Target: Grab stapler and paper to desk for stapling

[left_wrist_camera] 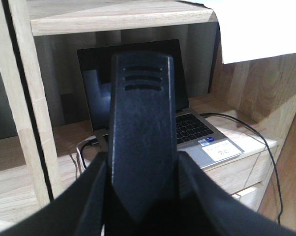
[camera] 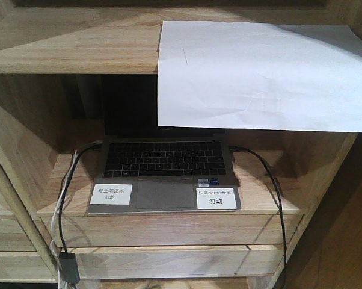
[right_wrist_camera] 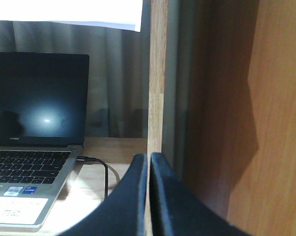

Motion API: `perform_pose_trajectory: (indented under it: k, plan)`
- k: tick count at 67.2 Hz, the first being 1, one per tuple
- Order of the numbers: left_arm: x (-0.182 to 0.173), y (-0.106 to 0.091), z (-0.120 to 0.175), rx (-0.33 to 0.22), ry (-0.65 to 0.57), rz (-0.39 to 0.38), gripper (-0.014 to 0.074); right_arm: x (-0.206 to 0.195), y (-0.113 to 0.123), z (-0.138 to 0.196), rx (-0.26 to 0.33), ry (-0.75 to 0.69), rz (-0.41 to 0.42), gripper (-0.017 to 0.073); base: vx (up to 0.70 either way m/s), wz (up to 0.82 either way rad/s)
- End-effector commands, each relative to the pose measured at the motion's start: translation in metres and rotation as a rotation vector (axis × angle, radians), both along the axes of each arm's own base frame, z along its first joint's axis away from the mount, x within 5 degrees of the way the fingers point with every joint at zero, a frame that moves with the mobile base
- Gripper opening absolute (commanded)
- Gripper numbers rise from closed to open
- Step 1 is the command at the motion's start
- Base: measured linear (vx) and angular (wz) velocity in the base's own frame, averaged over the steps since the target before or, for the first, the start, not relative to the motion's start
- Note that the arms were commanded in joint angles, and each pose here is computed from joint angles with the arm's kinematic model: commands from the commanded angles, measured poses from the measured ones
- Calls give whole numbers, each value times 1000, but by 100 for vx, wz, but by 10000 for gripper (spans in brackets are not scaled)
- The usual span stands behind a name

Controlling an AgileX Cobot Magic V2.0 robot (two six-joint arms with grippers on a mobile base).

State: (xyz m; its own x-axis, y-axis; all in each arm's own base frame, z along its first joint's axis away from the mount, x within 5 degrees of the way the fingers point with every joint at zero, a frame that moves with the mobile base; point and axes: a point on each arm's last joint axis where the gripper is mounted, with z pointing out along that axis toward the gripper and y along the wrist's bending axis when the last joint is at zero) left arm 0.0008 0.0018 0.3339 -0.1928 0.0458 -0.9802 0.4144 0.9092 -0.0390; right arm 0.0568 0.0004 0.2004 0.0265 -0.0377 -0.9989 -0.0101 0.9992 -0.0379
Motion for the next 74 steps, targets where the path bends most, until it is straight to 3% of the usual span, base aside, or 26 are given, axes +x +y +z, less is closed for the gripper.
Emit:
perform_pose_trajectory:
  k: [1, 15, 22, 27, 37, 39, 43, 50, 64, 74]
  plan:
    - [0, 0, 19, -67, -123, -11, -7, -1, 1, 6, -1, -84, 5, -9, 0, 0]
    - [0, 0, 19, -67, -123, -11, -7, -2, 1, 7, 4, -94, 6, -9, 0, 0]
    - [0, 0, 19, -67, -123, -11, -7, -2, 1, 9, 57, -118, 14, -9, 0, 0]
    - [0, 0, 19, -67, -123, -11, -7, -2, 1, 13, 188, -154, 33, -9, 0, 0]
    - [0, 0, 19, -67, -123, -11, -7, -4, 3, 20, 596, -218, 121, -9, 0, 0]
    - [0, 0, 19, -67, -123, -11, -7, -4, 4, 21, 643, -215, 134, -9, 0, 0]
    - [0, 0, 19, -67, -124, -10, -7, -4, 5, 20, 699, -204, 154, -9, 0, 0]
    - [0, 0, 19, -67, -124, -10, -7, -4, 6, 20, 849, -185, 182, -9, 0, 0]
    - [0, 0, 19, -67, -124, -10, -7, -4, 6, 17, 959, -149, 180, 31, 0, 0]
    - [0, 0, 19, -67, -124, -10, -7, -3, 7, 19, 1082, -144, 215, 169, 0, 0]
